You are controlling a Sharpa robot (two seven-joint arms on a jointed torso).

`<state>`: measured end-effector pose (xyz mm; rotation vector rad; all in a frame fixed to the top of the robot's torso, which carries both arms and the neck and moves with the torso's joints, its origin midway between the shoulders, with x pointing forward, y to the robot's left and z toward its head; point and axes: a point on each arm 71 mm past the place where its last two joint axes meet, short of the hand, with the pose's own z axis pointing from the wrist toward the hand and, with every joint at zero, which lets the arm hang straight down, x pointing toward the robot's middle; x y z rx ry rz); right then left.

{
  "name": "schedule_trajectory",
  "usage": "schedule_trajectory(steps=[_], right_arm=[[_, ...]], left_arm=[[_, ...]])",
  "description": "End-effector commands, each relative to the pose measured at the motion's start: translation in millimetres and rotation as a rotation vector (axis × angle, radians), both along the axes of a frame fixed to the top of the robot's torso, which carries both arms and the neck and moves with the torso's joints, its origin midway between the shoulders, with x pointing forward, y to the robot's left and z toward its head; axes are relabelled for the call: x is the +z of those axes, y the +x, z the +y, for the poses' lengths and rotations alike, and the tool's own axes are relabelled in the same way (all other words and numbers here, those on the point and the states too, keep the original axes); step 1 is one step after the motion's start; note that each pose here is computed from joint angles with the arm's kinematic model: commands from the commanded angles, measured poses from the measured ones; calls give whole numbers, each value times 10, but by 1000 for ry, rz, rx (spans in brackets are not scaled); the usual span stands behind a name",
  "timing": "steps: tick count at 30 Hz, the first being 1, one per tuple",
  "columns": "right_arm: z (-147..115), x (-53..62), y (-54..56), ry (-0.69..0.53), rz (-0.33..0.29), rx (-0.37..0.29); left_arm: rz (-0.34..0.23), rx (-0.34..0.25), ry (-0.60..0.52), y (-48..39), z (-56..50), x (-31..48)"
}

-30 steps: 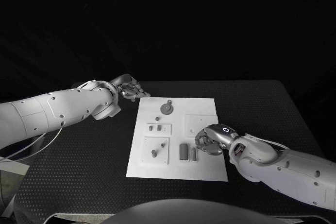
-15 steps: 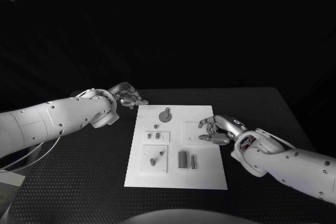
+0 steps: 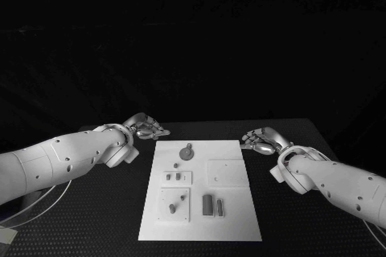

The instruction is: Assemble the parts on the task board

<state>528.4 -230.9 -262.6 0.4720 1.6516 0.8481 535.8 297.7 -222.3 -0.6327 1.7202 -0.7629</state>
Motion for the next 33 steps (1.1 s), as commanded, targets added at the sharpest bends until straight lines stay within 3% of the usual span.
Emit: schedule_trajectory(steps=[1,11,15,19,23,33], right_arm=[[-23,-11,74,216,74,1],[-34,50,368,413,72,-37],[-88,105,457,493,79,-70],[-133,164,505,560,101,-80],[-123,181,527,595,126,-68],[-48,188,503,620,157,-37]], left_arm=[[-8,22,-224,30,-19,40],[3,99,-420,223,-6,58],[-21,118,-482,324,-58,145],[-45,126,-528,421,-113,233],[-55,129,-550,474,-162,248],[-82,74,-538,471,-210,254]])
